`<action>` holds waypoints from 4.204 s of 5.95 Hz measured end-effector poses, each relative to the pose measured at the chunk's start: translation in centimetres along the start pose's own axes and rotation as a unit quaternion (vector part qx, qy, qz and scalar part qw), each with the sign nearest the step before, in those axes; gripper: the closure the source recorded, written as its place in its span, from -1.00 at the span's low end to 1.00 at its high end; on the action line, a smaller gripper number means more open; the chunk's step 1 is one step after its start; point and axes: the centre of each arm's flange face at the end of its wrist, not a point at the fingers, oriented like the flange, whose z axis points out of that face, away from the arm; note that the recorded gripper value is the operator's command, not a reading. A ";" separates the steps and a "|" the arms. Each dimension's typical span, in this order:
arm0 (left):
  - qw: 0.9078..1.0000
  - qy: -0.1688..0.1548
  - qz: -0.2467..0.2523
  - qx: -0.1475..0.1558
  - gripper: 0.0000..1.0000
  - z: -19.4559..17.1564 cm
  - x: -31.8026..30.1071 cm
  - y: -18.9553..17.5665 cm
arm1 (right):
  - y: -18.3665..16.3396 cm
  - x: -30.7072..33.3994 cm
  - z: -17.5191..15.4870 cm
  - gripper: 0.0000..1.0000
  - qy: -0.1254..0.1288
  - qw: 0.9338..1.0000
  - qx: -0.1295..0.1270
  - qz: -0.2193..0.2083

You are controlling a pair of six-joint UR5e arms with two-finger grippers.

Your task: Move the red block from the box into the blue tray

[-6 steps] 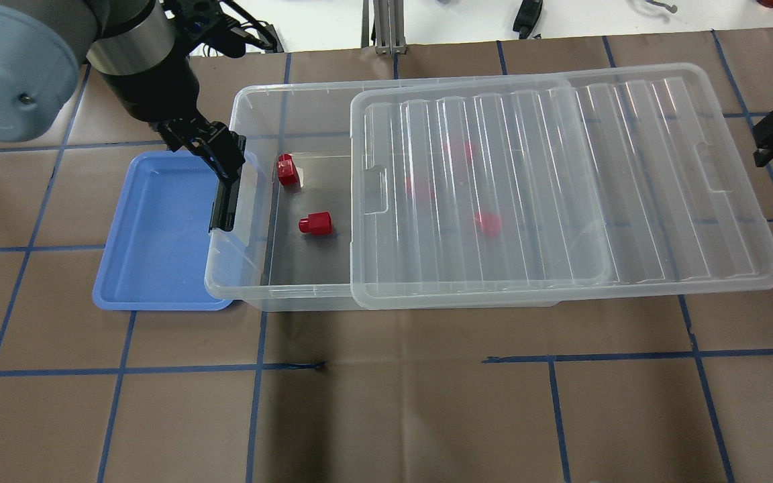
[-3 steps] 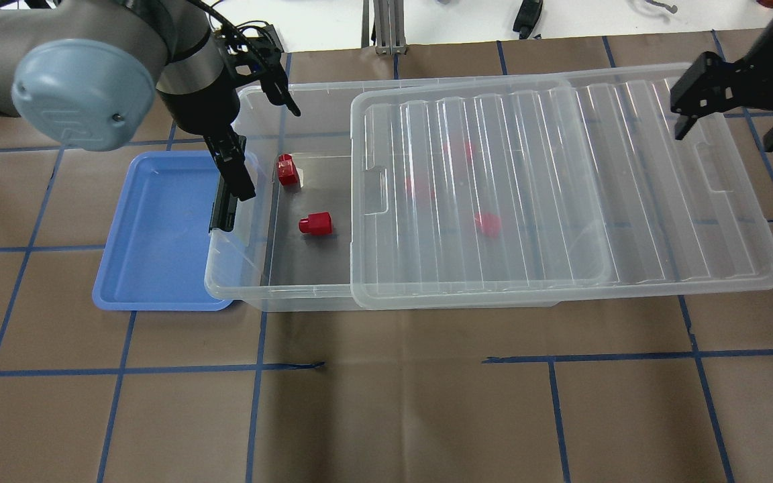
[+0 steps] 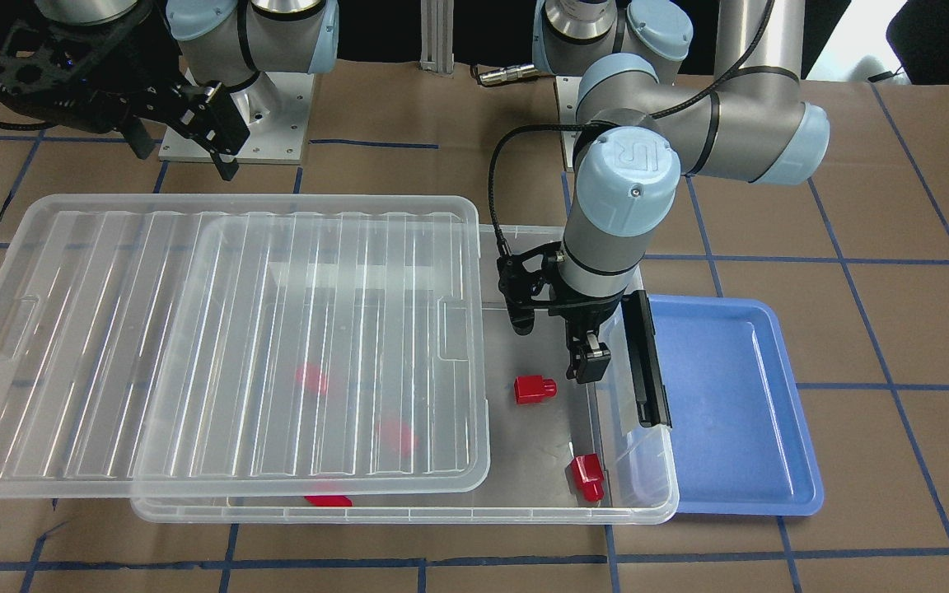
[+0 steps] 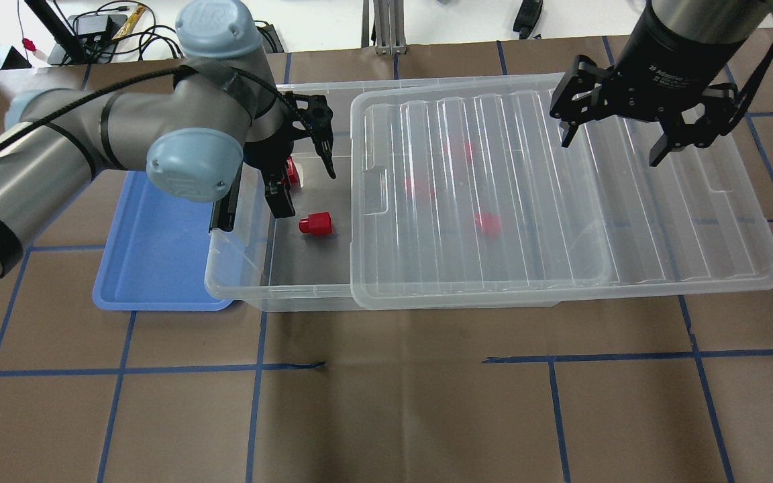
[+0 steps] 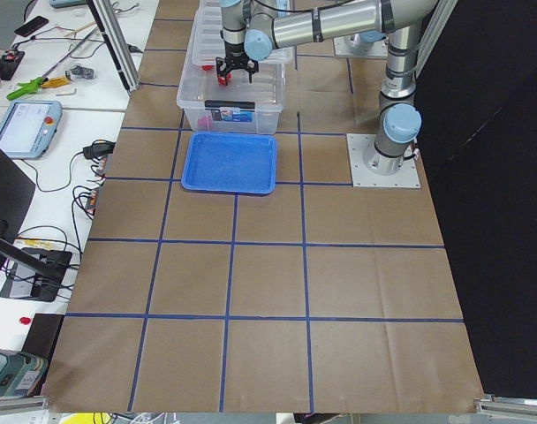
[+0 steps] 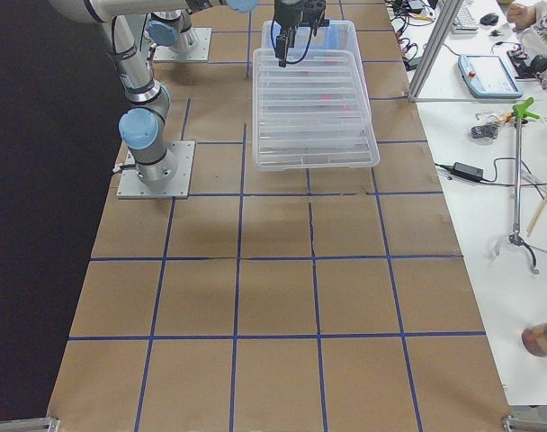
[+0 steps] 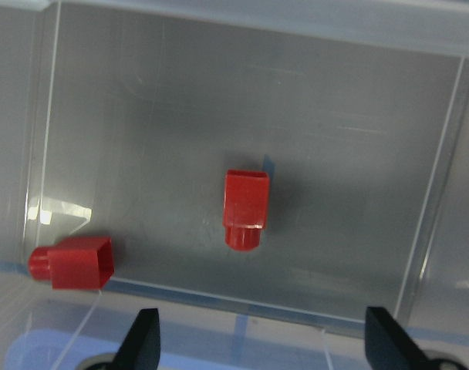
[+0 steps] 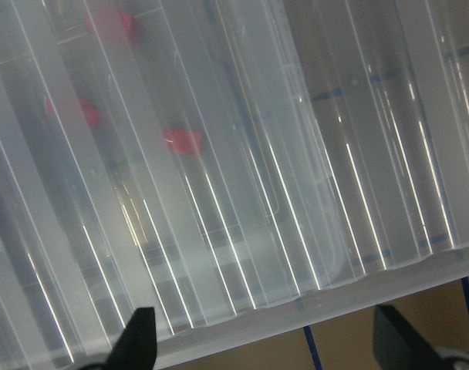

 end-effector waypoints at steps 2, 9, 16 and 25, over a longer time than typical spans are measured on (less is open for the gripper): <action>0.999 0.002 0.039 0.018 -0.87 4.9 -0.7 -0.6 | -1.6 -1.4 0.0 -1.00 -0.010 1.000 -0.002 -0.005; 0.999 0.009 0.043 0.011 0.83 11.0 -2.2 -0.8 | -4.3 -2.0 0.6 -1.00 0.001 1.000 -0.006 -0.021; 0.999 -0.015 -0.026 0.014 0.90 -10.1 -2.7 10.6 | -4.5 0.3 1.5 -1.00 0.029 0.999 -0.005 -0.018; 0.997 0.040 0.067 0.024 -0.91 10.8 -5.7 24.8 | -10.7 36.4 12.8 -1.00 0.046 0.993 -0.009 -0.110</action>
